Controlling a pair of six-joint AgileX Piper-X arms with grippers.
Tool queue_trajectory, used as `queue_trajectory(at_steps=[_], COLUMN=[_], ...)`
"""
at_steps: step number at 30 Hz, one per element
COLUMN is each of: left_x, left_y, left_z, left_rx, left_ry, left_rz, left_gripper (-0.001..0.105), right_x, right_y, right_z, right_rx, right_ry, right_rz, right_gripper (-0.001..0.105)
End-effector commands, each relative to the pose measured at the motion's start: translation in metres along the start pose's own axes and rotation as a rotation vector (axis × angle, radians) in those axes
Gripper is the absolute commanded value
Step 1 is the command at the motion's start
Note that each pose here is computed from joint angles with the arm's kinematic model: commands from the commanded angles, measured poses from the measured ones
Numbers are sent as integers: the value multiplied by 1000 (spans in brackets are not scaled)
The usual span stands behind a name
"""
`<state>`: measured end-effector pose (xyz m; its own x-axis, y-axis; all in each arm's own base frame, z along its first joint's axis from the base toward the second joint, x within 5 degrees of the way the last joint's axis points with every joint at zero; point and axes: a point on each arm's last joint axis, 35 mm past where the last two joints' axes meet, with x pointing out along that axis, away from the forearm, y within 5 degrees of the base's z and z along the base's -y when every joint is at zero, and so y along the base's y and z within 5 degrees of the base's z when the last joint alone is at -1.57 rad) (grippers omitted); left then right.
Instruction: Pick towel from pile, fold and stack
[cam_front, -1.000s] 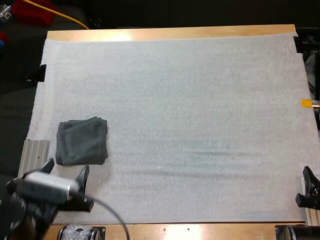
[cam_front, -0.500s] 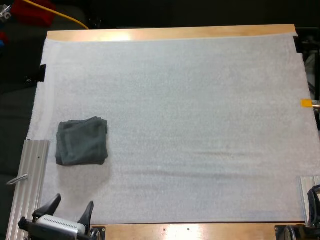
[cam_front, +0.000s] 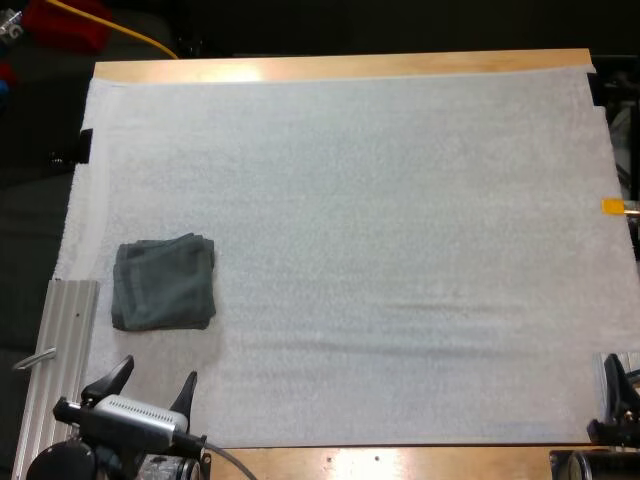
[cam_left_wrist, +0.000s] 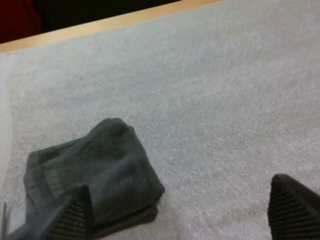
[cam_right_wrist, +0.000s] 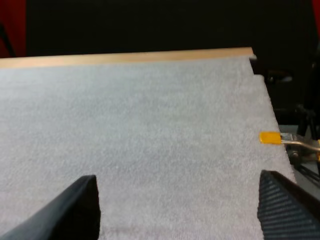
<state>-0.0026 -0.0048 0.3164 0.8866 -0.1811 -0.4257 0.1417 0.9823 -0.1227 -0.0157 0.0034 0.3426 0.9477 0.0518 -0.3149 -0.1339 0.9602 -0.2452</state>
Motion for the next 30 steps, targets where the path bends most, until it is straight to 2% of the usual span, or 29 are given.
queue_trajectory(at_steps=[1,7,10,20,30], left_x=[6,30,33,33,33], left_y=[1,5,6,6,6], left_z=[2,-10,-9,-9,-9], left_rx=[2,-2,1,0,0], left_ry=[-9,18,1,2,2], left_rz=[8,10,8,8,8], left_gripper=[69,69,69,69,69], right_x=[7,32,44,52,52], right_y=[-1,3,5,4,4], right_z=[0,-21,-34,-33,-33], right_rx=[-5,2,13,35,40], right_ry=[14,114,167,119,119], right_rz=[-6,5,20,5,4], right_gripper=[65,65,65,65,65])
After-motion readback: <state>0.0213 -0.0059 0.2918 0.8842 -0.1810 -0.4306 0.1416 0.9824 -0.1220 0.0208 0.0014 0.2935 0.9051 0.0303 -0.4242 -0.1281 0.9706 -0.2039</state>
